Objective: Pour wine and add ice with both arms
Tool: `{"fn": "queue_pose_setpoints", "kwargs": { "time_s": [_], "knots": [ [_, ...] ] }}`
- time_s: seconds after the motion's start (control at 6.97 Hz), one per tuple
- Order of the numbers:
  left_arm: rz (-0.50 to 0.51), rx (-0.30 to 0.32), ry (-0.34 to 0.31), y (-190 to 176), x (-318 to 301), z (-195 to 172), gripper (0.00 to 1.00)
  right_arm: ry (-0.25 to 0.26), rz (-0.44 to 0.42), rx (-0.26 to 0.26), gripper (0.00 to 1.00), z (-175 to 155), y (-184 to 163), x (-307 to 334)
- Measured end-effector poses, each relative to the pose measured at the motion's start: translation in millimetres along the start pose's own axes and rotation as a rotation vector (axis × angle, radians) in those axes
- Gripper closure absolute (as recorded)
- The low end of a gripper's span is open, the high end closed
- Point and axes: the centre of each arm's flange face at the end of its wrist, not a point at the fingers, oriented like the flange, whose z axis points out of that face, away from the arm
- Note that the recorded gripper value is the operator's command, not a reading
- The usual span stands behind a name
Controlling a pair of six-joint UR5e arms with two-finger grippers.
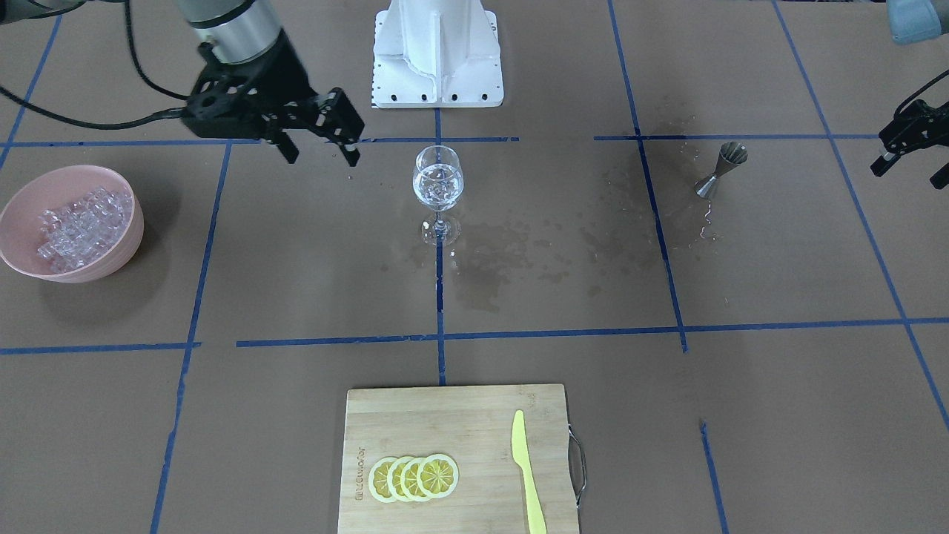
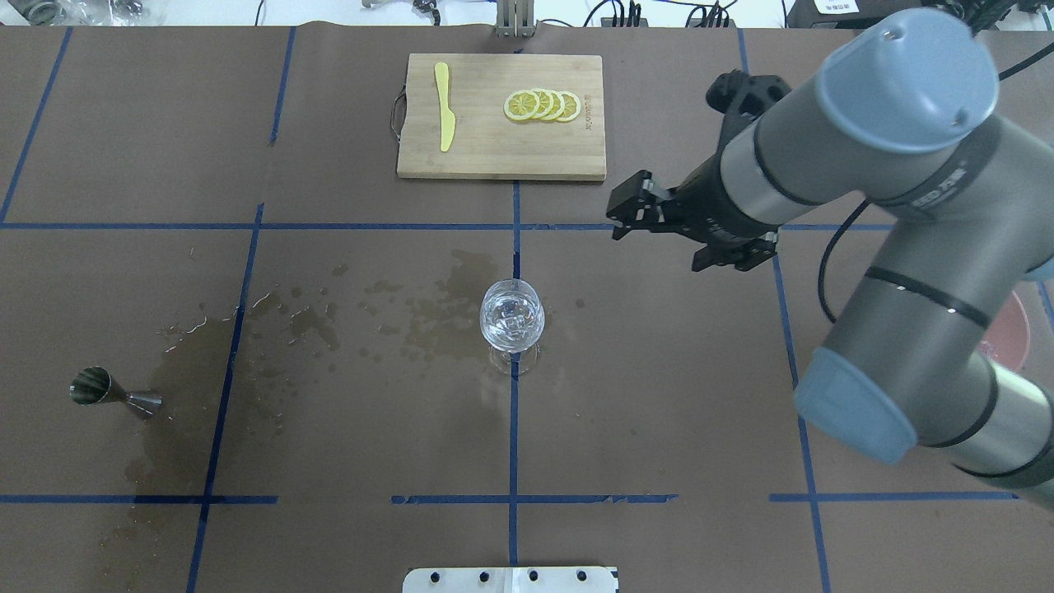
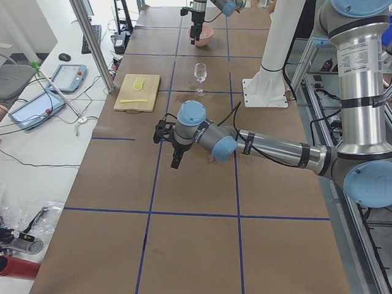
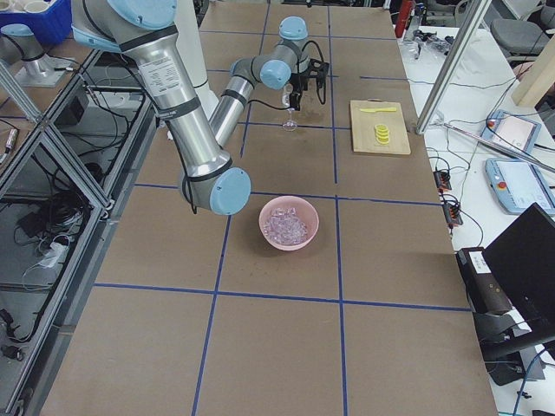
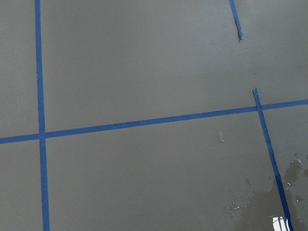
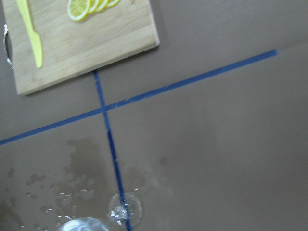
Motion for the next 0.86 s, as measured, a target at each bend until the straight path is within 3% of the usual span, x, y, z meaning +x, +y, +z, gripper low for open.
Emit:
{"fn": "queue_pose_setpoints", "kwargs": {
  "time_s": [0.43,0.86],
  "knots": [
    [0.077,0.019,-0.032,-0.4,-27.7,-8.7,0.0,0.097,-0.207,-0.009,0.0,-65.1,-99.0,205.8],
    [0.161,0.027,-0.079,4.5,-73.1,-17.5,0.0,0.204,-0.398,-0.014,0.0,-96.5,-151.7,374.2]
  ]
}}
